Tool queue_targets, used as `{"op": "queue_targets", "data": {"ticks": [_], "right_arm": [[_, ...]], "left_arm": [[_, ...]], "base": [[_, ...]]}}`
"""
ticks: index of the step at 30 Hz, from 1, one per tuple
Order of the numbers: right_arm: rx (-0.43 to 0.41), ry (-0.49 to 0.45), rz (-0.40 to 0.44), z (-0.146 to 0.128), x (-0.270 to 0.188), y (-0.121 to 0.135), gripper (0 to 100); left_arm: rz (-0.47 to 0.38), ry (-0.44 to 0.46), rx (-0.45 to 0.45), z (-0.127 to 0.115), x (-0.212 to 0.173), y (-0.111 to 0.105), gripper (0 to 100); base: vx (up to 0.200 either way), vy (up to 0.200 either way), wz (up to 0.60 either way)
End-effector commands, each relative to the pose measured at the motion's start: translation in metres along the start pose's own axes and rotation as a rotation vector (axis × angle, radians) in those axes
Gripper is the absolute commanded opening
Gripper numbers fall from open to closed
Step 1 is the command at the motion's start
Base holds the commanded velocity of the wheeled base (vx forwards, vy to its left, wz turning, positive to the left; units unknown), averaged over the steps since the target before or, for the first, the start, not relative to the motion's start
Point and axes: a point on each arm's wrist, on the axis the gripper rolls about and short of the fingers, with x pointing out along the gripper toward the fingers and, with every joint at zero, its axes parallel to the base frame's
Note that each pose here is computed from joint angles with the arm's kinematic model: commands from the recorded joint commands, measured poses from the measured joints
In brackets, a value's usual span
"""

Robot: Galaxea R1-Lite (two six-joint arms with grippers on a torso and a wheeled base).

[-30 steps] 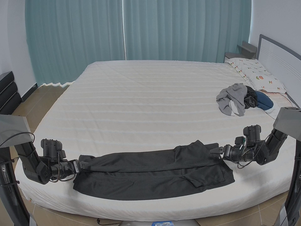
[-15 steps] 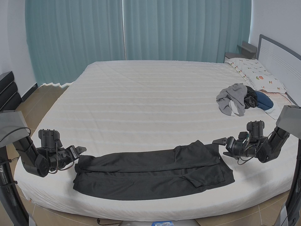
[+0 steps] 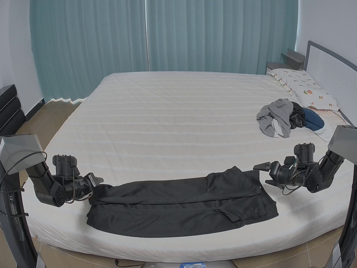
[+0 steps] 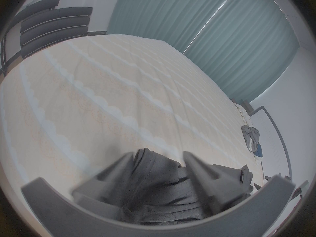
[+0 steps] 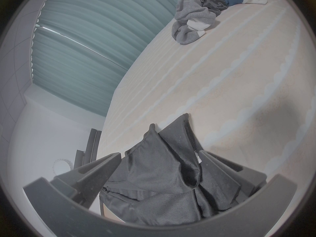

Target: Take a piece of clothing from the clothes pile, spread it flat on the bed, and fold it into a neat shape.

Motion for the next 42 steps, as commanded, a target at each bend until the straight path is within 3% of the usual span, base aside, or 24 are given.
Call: {"op": "queue_targets", "data": {"ticks": [1, 5, 9, 22, 31, 42], "right_arm": [[0.013, -0.003, -0.011, 0.001, -0.002, -0.006, 100], [0.027, -0.002, -0.024, 0.001, -0.004, -0.012, 100], [0.032, -0.003, -0.03, 0.001, -0.004, -0.015, 100], [0.037, 0.008, -0.034, -0.001, 0.003, -0.018, 100], [0.118, -0.013, -0.001, 0.006, 0.013, -0.005, 100], [0.112, -0.003, -0.004, 0.002, 0.037, -0.003, 100]], "left_arm": [[0.019, 0.008, -0.076, -0.002, 0.004, 0.008, 0], [0.002, -0.054, -0.184, 0.011, 0.003, 0.01, 0], [0.002, -0.089, -0.214, 0.013, 0.002, 0.015, 0], [0.026, -0.088, -0.233, 0.011, -0.001, 0.024, 0], [0.027, -0.084, -0.233, 0.01, 0.001, 0.025, 0], [0.027, -0.082, -0.232, 0.009, 0.002, 0.025, 0]], "base": [[0.0, 0.0, 0.0], [0.0, 0.0, 0.0], [0.0, 0.0, 0.0], [0.0, 0.0, 0.0], [0.0, 0.0, 0.0], [0.0, 0.0, 0.0]]}}
